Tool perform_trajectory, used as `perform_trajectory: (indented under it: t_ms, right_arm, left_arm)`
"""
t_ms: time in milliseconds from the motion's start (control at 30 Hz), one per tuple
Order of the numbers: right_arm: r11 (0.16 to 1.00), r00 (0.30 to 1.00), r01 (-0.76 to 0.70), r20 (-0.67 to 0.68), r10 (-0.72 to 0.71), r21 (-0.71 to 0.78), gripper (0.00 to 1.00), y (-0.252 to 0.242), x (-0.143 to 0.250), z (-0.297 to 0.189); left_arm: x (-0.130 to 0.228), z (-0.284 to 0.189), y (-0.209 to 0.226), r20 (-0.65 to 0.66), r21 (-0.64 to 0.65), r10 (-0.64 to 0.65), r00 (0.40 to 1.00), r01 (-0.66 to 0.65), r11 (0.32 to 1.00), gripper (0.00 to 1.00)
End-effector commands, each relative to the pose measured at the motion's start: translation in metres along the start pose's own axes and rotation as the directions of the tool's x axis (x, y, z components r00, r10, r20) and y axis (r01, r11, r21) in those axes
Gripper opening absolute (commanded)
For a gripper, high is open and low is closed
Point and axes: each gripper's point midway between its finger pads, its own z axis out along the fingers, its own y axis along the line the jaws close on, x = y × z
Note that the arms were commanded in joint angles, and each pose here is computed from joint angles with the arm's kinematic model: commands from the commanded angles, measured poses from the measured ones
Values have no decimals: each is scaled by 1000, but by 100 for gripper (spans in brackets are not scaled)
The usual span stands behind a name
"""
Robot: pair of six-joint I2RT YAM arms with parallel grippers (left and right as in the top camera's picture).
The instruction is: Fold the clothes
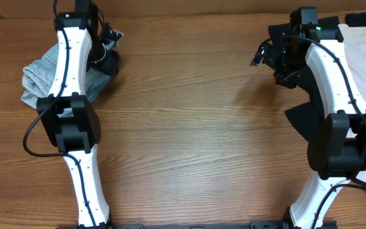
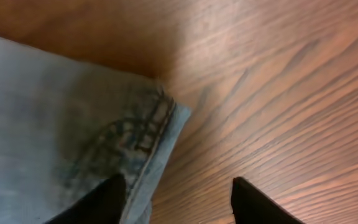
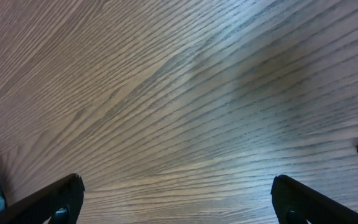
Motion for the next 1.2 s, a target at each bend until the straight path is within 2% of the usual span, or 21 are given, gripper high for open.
perform_trajectory:
  t_ms: [0, 67, 167, 233, 267, 467, 633, 800, 1033, 1167]
  right_arm:
    - [1000, 999, 12, 30, -12, -8, 100, 3, -1, -12]
    - [1000, 999, 13, 32, -12, -9, 100, 3, -1, -12]
    - [1000, 999, 14, 35, -13, -10, 100, 3, -2, -13]
    - [1000, 999, 14, 35, -13, -10, 100, 3, -2, -13]
    - [1000, 999, 13, 34, -13, -10, 100, 3, -2, -13]
    - [1000, 999, 13, 34, -12, -6, 100, 3, -1, -13]
    - [1000, 999, 13, 35, -12, -5, 100, 2, -2, -13]
    - [1000, 999, 12, 38, -12, 0, 100, 1, -2, -13]
    - [1000, 999, 12, 38, -12, 1, 100, 1, -2, -12]
    - [1000, 999, 12, 37, -12, 1, 100, 1, -2, -12]
  left_arm:
    - [16, 18, -2, -64, 22, 11, 998, -10, 1000, 40]
    - [19, 25, -10, -71, 62, 11, 997, -6, 998, 34]
    - [20, 36, -17, -64, 99, 10, 998, -4, 995, 15]
    - [21, 47, -16, -63, 92, -10, 998, 16, 996, 6]
    - [22, 53, -12, -62, 76, -34, 997, 39, 996, 4]
    - [20, 74, 8, -22, 16, -202, 979, 203, 979, 4]
    - [7, 75, 26, 60, -10, -275, 960, 276, 961, 4]
    - [-15, 71, 49, 179, -45, -285, 942, 297, 954, 4]
    - [-52, 55, 87, 381, -96, -261, 887, 319, 943, 4]
    - [-59, 46, 108, 442, -143, -269, 856, 363, 921, 4]
